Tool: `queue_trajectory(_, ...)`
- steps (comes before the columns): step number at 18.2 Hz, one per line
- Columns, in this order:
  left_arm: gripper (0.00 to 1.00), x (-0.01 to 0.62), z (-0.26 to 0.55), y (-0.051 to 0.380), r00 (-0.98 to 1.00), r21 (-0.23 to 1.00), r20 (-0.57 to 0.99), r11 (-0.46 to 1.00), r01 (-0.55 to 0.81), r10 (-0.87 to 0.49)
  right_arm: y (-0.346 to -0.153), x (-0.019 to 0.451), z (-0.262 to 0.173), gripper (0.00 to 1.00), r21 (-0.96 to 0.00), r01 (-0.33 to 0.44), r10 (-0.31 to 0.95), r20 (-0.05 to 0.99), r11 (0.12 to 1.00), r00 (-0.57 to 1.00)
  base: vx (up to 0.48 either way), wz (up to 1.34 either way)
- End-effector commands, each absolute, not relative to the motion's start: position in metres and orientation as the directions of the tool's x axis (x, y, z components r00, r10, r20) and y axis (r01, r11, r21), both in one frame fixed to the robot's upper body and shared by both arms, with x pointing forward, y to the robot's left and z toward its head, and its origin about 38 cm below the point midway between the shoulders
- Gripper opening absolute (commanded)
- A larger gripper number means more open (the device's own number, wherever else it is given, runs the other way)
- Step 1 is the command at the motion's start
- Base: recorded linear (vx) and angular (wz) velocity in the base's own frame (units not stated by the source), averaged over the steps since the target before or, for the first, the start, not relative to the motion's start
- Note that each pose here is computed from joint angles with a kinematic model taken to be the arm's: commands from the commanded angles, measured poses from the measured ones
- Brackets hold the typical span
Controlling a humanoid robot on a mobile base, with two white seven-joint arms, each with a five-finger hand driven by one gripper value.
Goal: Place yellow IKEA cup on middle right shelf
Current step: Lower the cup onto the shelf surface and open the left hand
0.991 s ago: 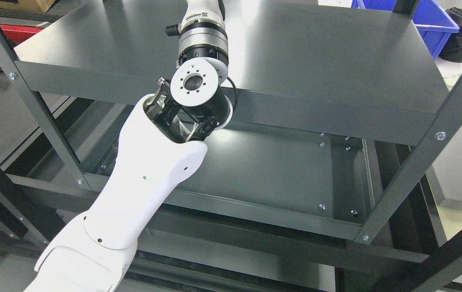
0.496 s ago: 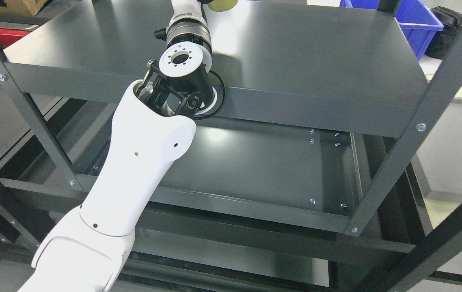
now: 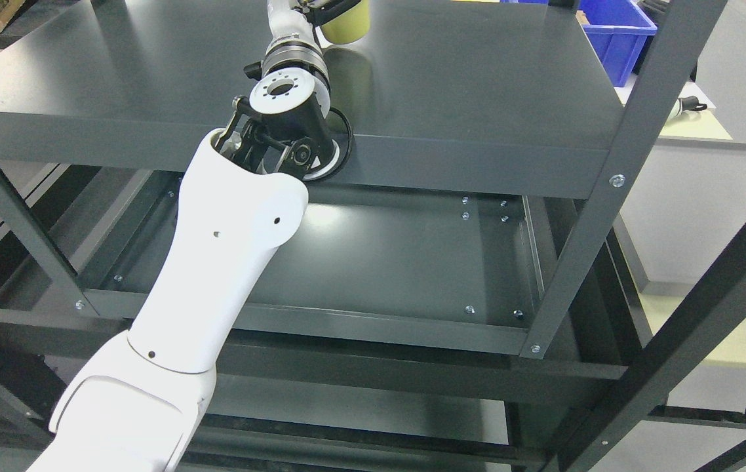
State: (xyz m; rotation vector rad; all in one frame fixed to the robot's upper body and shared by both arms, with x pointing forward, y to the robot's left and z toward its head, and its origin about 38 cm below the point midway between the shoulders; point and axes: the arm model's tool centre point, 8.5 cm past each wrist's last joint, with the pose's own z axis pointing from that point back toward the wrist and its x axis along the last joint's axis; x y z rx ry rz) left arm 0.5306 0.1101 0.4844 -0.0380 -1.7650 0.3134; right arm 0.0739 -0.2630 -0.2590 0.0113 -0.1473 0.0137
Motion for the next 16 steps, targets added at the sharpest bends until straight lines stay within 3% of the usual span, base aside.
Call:
queue_trajectory(1, 0.46, 0.549, 0.464, 0.130, -0.132, -0.196, 0.977, 0.957, -0.215, 0.171, -0.291, 0.067, -0.257, 0.99, -0.213, 0.023, 0.007, 0.138, 0.977, 0.990, -0.014, -0.02)
queue_trajectory(4, 0.68, 0.549, 0.464, 0.130, -0.131, -0.188, 0.978, 0.959, -0.212, 0.163, -0.291, 0.067, -0.257, 0.99, -0.213, 0.023, 0.007, 0.138, 0.977, 0.990, 0.000, 0.00)
queue_trajectory(8, 0.85, 0.547, 0.467, 0.128, -0.141, -0.190, 0.976, 0.961, -0.202, 0.163, -0.291, 0.067, -0.257, 0.99, -0.213, 0.023, 0.007, 0.138, 0.977, 0.990, 0.000, 0.00)
queue_trajectory(16, 0.94, 0.534, 0.486, 0.127, -0.229, -0.178, 0.965, 0.962, -0.207, 0.129, -0.291, 0.067, -0.257, 0.99, -0.213, 0.023, 0.007, 0.138, 0.977, 0.990, -0.002, 0.00)
